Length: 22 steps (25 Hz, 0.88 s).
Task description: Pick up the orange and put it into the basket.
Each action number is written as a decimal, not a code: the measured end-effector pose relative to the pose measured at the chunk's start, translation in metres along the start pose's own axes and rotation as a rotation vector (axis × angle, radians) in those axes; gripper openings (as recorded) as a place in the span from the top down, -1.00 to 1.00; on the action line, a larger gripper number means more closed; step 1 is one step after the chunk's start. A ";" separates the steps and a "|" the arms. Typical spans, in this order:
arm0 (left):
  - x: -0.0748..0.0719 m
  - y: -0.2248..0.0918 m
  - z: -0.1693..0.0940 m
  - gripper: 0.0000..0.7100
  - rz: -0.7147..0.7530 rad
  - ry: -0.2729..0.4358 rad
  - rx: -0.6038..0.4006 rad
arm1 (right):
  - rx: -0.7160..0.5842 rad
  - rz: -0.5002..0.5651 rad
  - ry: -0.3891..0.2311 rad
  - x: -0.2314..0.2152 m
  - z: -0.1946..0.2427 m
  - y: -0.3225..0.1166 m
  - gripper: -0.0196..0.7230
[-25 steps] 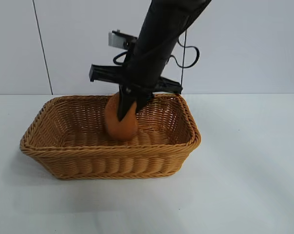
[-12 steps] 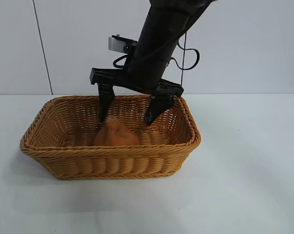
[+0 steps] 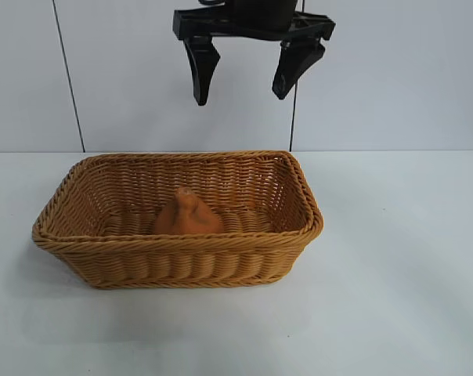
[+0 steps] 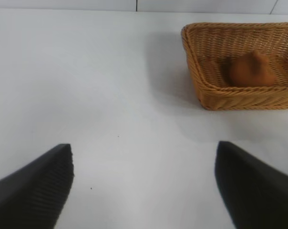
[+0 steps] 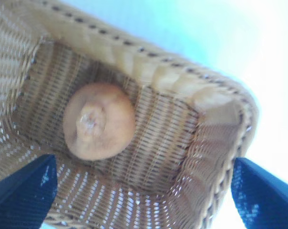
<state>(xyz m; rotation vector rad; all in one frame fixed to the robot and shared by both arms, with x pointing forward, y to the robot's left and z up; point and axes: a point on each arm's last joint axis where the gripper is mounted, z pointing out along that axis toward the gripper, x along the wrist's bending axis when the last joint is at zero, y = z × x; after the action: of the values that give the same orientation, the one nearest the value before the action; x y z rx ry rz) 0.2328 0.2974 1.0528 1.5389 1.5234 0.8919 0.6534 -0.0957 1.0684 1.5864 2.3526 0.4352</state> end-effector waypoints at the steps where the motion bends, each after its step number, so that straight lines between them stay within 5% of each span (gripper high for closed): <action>1: 0.000 0.000 0.000 -0.64 0.000 0.000 0.000 | 0.002 0.035 -0.019 -0.019 0.001 0.001 -0.89; 6: 0.000 0.000 0.000 -0.64 0.000 0.000 0.000 | 0.015 0.234 -0.114 -0.120 0.004 -0.008 -0.89; 10: 0.000 0.000 0.000 -0.64 0.000 0.000 0.000 | 0.019 0.377 -0.123 -0.178 0.001 -0.022 -0.89; 22: 0.000 0.000 0.000 -0.64 0.001 0.001 0.000 | 0.170 0.403 -0.074 -0.171 -0.022 -0.094 -0.89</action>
<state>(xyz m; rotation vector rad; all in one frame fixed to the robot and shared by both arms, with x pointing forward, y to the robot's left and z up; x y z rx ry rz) 0.2328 0.2976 1.0528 1.5392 1.5238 0.8934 0.6276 -0.2904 1.0616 2.1270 2.0587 0.2536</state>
